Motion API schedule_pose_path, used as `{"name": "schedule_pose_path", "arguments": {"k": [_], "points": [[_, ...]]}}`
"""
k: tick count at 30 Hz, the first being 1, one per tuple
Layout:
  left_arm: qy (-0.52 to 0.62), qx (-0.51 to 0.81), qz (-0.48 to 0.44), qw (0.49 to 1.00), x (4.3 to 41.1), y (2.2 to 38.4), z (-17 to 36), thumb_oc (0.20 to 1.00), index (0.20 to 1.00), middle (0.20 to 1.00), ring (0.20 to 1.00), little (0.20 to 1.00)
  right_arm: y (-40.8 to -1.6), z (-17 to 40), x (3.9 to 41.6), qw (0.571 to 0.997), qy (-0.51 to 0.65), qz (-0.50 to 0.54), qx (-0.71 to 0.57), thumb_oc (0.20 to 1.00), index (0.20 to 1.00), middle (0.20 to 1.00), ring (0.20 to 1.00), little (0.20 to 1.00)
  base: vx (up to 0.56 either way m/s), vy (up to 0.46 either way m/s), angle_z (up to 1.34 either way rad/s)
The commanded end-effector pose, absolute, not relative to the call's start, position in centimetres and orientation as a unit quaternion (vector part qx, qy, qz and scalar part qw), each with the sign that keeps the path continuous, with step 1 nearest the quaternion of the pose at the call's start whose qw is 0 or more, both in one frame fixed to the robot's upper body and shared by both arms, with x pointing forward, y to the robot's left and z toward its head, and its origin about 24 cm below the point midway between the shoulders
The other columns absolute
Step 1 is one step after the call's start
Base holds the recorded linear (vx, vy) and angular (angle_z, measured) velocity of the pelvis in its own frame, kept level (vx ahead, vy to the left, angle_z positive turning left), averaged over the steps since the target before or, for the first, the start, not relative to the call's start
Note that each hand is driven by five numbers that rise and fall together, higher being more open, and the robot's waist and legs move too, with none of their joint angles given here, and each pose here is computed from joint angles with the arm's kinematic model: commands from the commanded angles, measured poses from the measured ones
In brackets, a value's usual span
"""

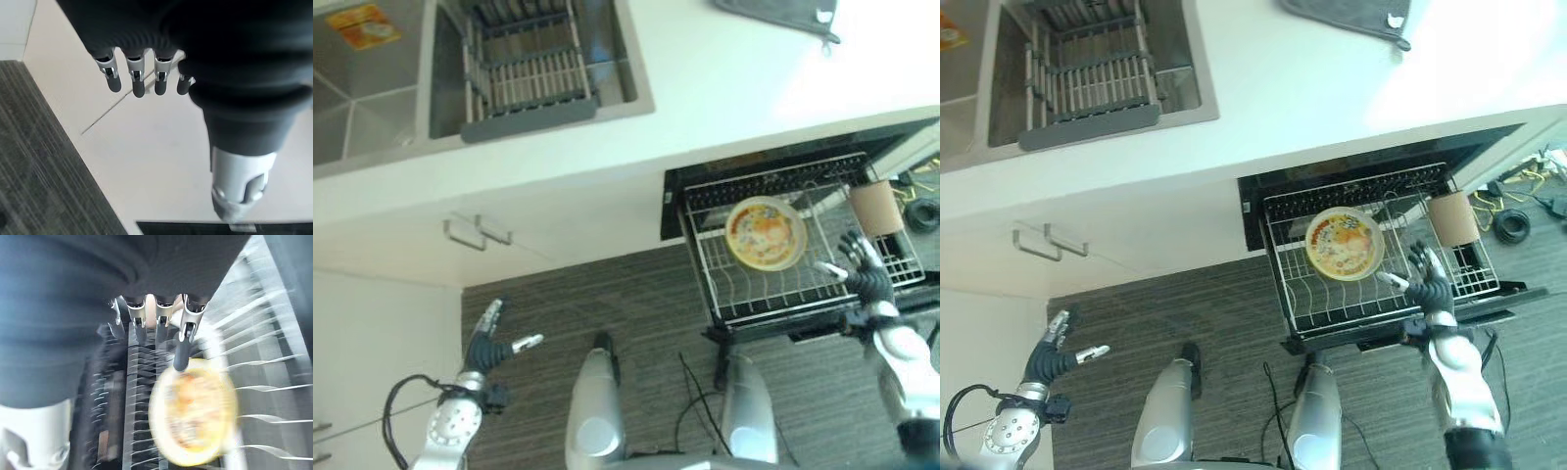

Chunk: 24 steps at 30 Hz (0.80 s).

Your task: Place the dishes in the dishwasher.

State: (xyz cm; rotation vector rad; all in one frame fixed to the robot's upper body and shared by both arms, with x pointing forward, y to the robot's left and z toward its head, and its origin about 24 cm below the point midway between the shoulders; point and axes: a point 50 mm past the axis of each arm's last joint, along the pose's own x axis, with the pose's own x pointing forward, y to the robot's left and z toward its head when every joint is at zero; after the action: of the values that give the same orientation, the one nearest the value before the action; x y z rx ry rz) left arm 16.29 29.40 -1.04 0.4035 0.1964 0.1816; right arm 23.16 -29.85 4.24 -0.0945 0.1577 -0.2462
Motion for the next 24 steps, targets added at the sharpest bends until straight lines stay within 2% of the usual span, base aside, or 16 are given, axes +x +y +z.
{"name": "schedule_pose_path", "arguments": {"k": [1, 5, 8, 9, 10, 11, 15, 19, 20, 21, 24], "points": [[0.082, 0.241, 0.093, 0.963, 16.1, 30.5, 0.2, 1.000, 1.000, 1.000, 1.000, 1.000, -31.5, 8.7, 25.0, 0.988, -0.007, -0.156, -0.014, 1.000, 1.000, 1.000, 1.000, 1.000, 0.01, -0.048, -0.22], [0.093, 0.242, 0.101, 0.961, 15.4, 30.6, -0.1, 1.000, 1.000, 1.000, 1.000, 1.000, -33.6, 10.3, 22.7, 0.968, -0.040, -0.243, -0.041, 1.000, 1.000, 1.000, 1.000, 1.000, 0.02, -0.061, -0.04], [0.103, 0.238, 0.105, 0.960, 14.9, 30.5, -0.6, 1.000, 1.000, 1.000, 1.000, 1.000, -35.8, 11.3, 20.9, 0.934, -0.061, -0.336, -0.106, 1.000, 1.000, 1.000, 1.000, 1.000, 0.02, -0.007, -0.16], [0.105, 0.237, 0.106, 0.960, 14.8, 30.5, -0.7, 1.000, 1.000, 1.000, 1.000, 1.000, -36.4, 11.4, 20.2, 0.917, -0.064, -0.369, -0.134, 1.000, 1.000, 1.000, 1.000, 1.000, 0.01, 0.038, -0.11], [0.109, 0.231, 0.111, 0.960, 14.5, 30.7, -0.9, 1.000, 1.000, 1.000, 1.000, 1.000, -38.1, 11.4, 18.5, 0.865, -0.066, -0.455, -0.200, 1.000, 1.000, 1.000, 1.000, 1.000, 0.01, 0.044, -0.02], [0.111, 0.230, 0.112, 0.960, 14.5, 30.7, -1.0, 1.000, 1.000, 1.000, 1.000, 1.000, -38.6, 11.4, 17.9, 0.846, -0.067, -0.481, -0.219, 1.000, 1.000, 1.000, 1.000, 1.000, 0.01, 0.046, -0.03], [0.117, 0.224, 0.109, 0.961, 14.8, 30.4, -1.4, 1.000, 1.000, 1.000, 1.000, 1.000, -39.6, 9.2, 16.6, 0.805, -0.016, -0.546, -0.230, 1.000, 1.000, 1.000, 1.000, 1.000, 0.00, 0.016, -0.01], [0.116, 0.221, 0.104, 0.963, 15.2, 30.1, -1.5, 1.000, 1.000, 1.000, 1.000, 1.000, -40.4, 5.4, 15.2, 0.789, 0.042, -0.586, -0.181, 1.000, 1.000, 1.000, 1.000, 1.000, -0.05, 0.003, -0.02], [0.113, 0.221, 0.101, 0.963, 15.5, 30.0, -1.5, 1.000, 1.000, 1.000, 1.000, 1.000, -40.5, 3.7, 15.1, 0.792, 0.069, -0.586, -0.157, 0.200, 0.200, 0.200, 0.200, 0.200, -0.07, -0.015, 0.03], [0.110, 0.221, 0.098, 0.964, 15.9, 30.0, -1.4, 1.000, 1.000, 1.000, 1.000, 1.000, -40.5, 2.7, 15.3, 0.798, 0.092, -0.579, -0.138, 0.200, 0.200, 0.200, 0.200, 0.200, -0.11, -0.030, 0.05], [0.096, 0.223, 0.086, 0.966, 17.1, 29.6, -0.9, 1.000, 1.000, 1.000, 1.000, 1.000, -39.5, -1.3, 15.9, 0.822, 0.147, -0.549, 0.038, 0.200, 0.200, 0.200, 0.200, 0.200, -0.09, -0.051, 0.14]]}}
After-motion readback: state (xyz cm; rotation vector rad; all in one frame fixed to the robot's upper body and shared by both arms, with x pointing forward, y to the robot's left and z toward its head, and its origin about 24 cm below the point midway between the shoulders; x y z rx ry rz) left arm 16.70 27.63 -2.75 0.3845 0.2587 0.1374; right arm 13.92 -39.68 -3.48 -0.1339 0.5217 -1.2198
